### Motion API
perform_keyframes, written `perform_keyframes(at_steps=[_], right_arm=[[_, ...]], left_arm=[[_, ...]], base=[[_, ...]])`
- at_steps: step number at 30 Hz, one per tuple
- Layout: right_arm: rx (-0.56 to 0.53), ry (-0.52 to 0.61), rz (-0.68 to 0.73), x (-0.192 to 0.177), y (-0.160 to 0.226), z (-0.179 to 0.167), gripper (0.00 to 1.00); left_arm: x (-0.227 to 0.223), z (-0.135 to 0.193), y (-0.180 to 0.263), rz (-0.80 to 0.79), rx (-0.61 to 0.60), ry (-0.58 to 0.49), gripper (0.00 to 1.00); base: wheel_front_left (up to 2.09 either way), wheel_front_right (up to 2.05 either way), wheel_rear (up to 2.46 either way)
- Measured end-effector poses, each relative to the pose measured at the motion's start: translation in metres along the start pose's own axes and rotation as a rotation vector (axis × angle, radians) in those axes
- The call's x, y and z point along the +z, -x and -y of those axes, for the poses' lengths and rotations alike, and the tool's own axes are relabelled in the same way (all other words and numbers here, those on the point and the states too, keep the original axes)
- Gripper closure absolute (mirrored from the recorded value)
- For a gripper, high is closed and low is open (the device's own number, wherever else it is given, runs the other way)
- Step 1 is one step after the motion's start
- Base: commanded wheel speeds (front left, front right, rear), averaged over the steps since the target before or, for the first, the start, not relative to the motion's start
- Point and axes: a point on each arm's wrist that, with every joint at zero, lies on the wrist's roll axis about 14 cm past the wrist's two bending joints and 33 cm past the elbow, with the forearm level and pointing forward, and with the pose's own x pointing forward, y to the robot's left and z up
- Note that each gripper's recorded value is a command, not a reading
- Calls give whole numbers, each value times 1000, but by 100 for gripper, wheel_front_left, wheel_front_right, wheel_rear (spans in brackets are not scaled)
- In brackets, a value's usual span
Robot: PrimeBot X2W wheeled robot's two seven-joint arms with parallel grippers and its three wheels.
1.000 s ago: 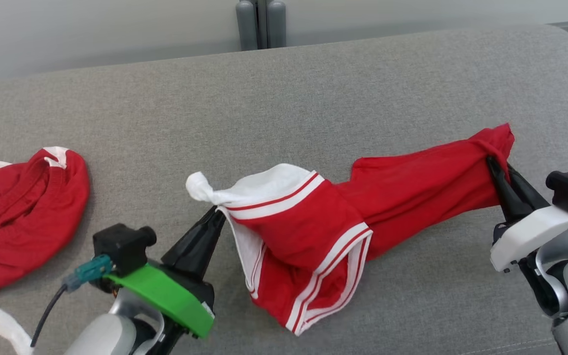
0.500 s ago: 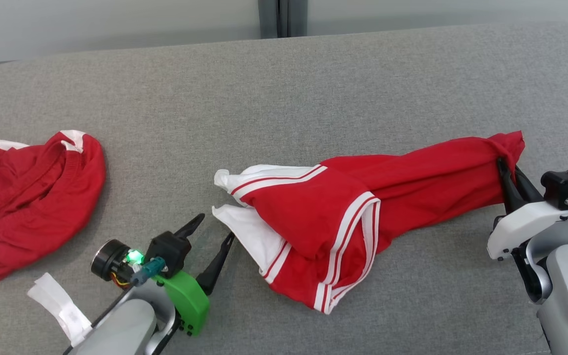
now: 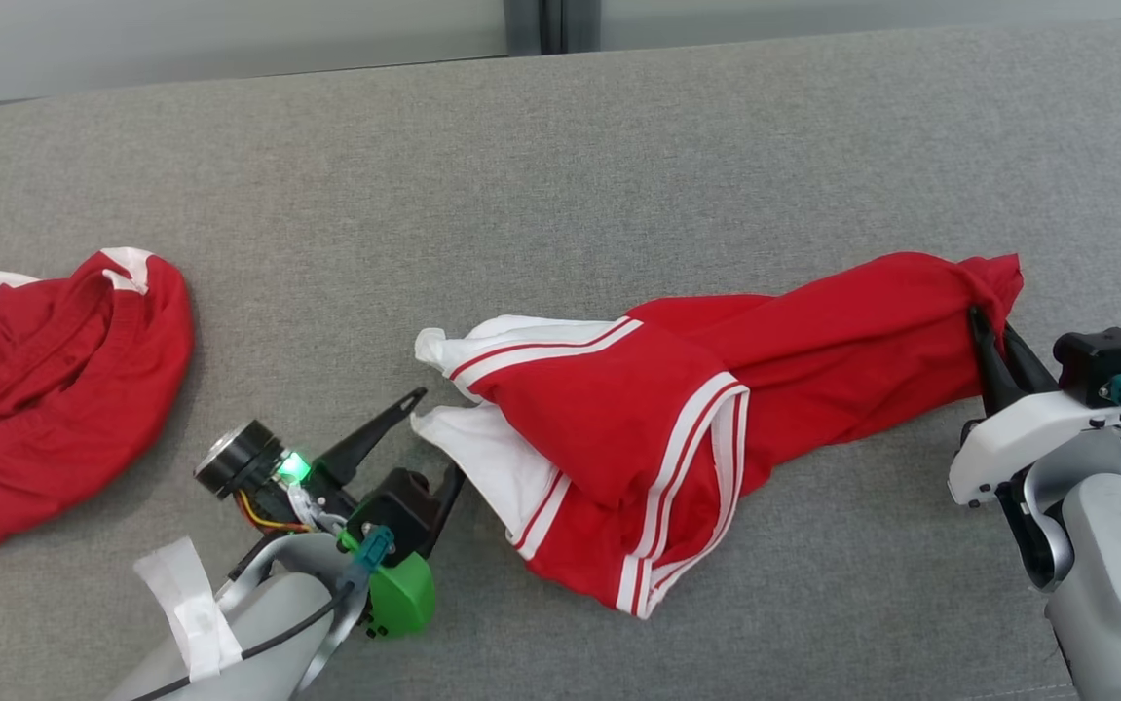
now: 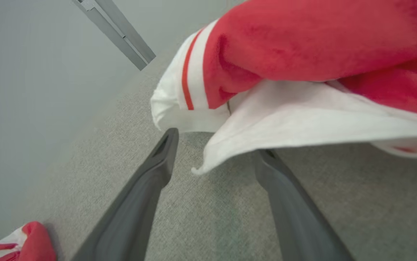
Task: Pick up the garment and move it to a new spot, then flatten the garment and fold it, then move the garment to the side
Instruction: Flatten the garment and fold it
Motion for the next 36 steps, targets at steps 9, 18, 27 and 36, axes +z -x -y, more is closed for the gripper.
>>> perform_keyframes(at_steps=[9, 18, 27, 36], right_arm=[[-18, -9, 48, 14, -2, 8, 100], [-36, 89, 145, 72, -9, 36, 100], [-2, 72, -40, 65, -23, 17, 100], [79, 33, -94, 40, -46, -25, 0]], left_arm=[[6, 31, 0, 26, -178, 71, 100], [123, 47, 32, 266, -321, 910, 100], [93, -28, 41, 282, -27, 2192, 100], [62, -18, 33, 128, 61, 1974, 100]], base=[[0, 0, 0], [0, 0, 0], [0, 0, 0], [0, 0, 0]])
